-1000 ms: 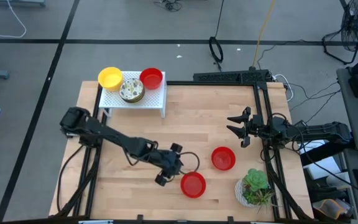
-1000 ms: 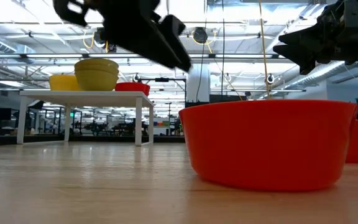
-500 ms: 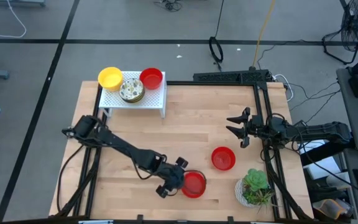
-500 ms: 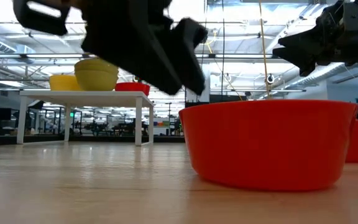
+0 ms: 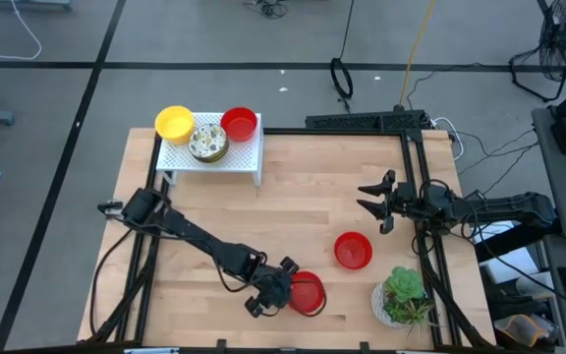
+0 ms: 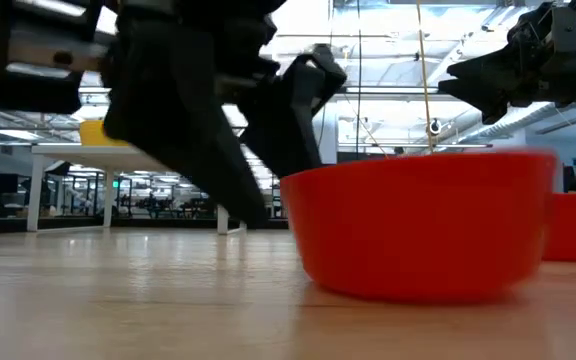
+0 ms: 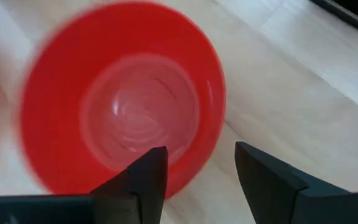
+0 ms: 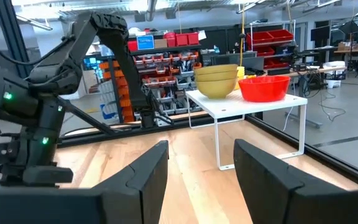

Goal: Pick & Place Mini bowls
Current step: Stack the red bowl on top of the other red bowl on the shelf

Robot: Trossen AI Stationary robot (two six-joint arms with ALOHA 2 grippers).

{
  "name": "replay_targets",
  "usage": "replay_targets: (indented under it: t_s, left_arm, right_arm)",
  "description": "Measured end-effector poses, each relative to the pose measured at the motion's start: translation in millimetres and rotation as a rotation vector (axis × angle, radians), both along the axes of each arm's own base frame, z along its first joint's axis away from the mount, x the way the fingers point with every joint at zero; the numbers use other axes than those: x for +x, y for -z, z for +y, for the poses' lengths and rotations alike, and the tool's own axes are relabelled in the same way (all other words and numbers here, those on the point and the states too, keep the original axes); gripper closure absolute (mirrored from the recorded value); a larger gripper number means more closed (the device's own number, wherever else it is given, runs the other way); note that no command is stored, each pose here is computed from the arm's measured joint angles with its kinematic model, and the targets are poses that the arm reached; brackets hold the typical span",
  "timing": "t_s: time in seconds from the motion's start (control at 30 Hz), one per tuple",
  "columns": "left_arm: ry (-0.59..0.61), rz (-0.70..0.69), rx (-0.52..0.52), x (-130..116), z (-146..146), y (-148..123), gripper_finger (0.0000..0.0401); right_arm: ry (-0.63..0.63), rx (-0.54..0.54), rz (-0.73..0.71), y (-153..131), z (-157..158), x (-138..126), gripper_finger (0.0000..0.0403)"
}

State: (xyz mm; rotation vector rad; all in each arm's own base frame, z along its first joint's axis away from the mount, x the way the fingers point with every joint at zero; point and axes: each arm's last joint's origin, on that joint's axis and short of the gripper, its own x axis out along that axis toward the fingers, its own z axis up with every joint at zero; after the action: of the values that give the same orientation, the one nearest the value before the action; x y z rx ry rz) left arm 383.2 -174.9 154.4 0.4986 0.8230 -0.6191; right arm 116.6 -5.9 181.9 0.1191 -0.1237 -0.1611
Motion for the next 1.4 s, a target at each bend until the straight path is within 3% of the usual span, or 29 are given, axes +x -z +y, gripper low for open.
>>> replay_targets:
  t_s: [0.23,0.53,0.73,0.87,1.07,1.23,1.4]
  left_arm:
    - [-0.059,-0.009,0.066,2,6,3,0.0240]
    - [-0.212,-0.021,0.135,10,31,3,0.0384]
    - [-0.281,-0.064,0.123,15,51,-14,0.0387]
    - [-0.356,-0.152,0.128,15,72,-43,0.0395]
    - [-0.565,-0.321,0.135,1,125,-111,0.0386]
    - [-0.758,-0.413,0.170,-34,178,-166,0.0393]
    - [-0.995,-0.437,0.220,-75,235,-198,0.0387]
  right_arm:
    - [0.000,0.000,-0.001,0,0,0,0.0234]
    - [0.000,0.000,-0.001,0,0,0,0.0234]
    - [0.000,0.000,-0.001,0,0,0,0.0234]
    - [0.000,0.000,-0.002,0,0,0,0.0234]
    - [0.000,0.000,0.007,1,0,0,0.0234]
    - [0.000,0.000,0.007,1,0,0,0.0234]
    - [0.000,0.000,0.007,1,0,0,0.0234]
